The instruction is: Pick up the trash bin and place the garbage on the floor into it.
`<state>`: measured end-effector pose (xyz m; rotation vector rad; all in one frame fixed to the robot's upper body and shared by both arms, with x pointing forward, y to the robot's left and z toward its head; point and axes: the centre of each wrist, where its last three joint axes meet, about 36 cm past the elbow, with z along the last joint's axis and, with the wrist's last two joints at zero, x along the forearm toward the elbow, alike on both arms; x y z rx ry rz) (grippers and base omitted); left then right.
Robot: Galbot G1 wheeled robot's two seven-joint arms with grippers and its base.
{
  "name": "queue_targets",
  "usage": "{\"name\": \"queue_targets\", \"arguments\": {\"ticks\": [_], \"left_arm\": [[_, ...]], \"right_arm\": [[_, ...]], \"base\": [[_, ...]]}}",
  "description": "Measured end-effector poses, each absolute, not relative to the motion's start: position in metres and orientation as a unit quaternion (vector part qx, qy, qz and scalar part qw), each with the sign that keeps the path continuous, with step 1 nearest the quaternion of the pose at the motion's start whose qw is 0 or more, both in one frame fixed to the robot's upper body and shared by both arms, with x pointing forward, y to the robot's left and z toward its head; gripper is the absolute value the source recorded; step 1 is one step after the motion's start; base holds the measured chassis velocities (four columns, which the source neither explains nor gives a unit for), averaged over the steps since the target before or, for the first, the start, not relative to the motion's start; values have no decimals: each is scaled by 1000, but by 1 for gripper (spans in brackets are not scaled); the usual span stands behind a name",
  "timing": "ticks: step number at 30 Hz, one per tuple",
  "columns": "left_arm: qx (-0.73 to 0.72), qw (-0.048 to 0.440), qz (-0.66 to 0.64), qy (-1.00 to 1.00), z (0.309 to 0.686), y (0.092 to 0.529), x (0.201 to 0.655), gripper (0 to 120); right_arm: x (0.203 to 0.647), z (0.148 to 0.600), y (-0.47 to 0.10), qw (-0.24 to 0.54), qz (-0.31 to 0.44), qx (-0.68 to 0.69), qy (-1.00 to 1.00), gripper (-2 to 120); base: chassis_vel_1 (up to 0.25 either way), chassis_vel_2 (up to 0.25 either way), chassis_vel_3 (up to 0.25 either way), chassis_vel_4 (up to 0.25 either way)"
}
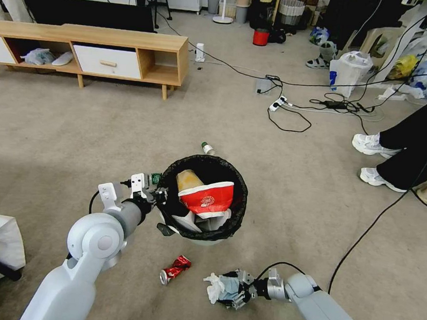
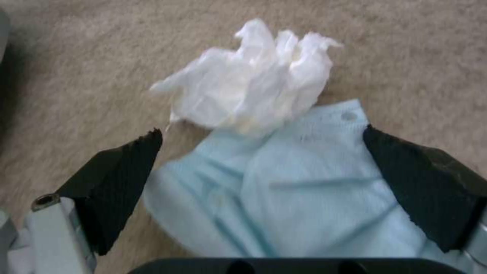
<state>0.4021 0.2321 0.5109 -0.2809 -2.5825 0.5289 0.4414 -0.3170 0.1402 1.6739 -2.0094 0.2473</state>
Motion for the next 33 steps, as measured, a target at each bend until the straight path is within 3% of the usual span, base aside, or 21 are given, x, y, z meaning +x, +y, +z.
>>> {"name": "queue_targets", "arguments": {"ticks": [15,17,21,22,23,28,33], "left_arm": [[-105,241,193,-945,512,230,401,3],[-106,242,193,-945,511,230,400,3],[-105,242,193,-945,511,230,399,3],[-105,242,193,-945,511,231,398,3],[-105,242,193,-945,511,231,398,3],[-104,241,193,-945,511,231,398,3],[-104,241,193,-945,511,230,398,3]], "right_arm": [[431,139,-336,263,92,605,-746,97],[430,139,-335,263,92,604,-747,85],[430,139,-335,263,92,604,-747,77],[430,138,-334,263,91,603,-747,68],[430,138,-334,263,91,603,-747,68],[428,138,-335,264,90,603,-748,44],[428,138,-336,265,89,602,-748,37]], "base": [[0,0,0,0],[0,0,0,0],[0,0,0,0],[0,0,0,0],[0,0,0,0],[0,0,0,0],[0,0,0,0]]}}
